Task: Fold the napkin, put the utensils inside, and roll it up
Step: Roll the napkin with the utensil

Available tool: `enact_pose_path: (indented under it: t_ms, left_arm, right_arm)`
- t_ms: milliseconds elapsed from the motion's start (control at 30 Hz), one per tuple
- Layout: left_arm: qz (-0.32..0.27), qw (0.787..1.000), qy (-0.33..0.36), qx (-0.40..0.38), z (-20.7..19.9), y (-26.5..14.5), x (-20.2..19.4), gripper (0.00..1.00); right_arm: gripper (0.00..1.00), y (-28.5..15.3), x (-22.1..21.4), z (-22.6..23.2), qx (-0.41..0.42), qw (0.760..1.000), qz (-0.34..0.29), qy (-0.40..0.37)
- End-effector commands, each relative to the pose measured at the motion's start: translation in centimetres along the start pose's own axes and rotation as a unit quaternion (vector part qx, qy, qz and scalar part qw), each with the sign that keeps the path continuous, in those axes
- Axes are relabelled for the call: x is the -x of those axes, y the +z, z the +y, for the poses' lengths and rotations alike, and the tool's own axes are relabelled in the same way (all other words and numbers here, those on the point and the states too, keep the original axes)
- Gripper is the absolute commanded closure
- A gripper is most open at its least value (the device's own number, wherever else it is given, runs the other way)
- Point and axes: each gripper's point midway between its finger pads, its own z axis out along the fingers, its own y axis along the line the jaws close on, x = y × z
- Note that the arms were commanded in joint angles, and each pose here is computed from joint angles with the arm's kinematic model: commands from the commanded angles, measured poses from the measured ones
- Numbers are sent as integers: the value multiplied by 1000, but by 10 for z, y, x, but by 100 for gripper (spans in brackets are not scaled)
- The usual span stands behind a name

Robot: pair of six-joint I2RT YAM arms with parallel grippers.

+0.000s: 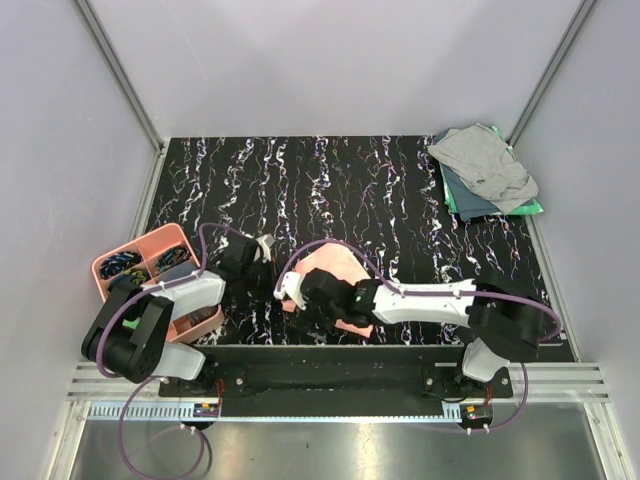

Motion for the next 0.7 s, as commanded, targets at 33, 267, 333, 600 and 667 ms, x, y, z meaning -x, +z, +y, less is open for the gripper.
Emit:
enact_pose_path:
  t_ms: [33, 267, 333, 600, 667]
  left_arm:
    - [14, 1000, 0, 7, -4, -1, 2, 100]
    - [19, 1000, 5, 4, -5, -1, 2, 100]
    - [22, 1000, 6, 1, -7, -1, 2, 100]
    - [2, 1000, 11, 1, -11, -5, 12, 86]
    - [-14, 1000, 10, -2, -13, -10, 18, 67]
  right_arm:
    - [16, 12, 4, -33, -117, 992, -3, -50]
    - [21, 29, -14, -32, -109, 991, 28, -70]
    - [25, 35, -22, -27, -88, 993, 40, -65]
    - [56, 39, -50, -9, 44, 995, 85, 31]
    - [59, 37, -55, -3, 85, 990, 92, 60]
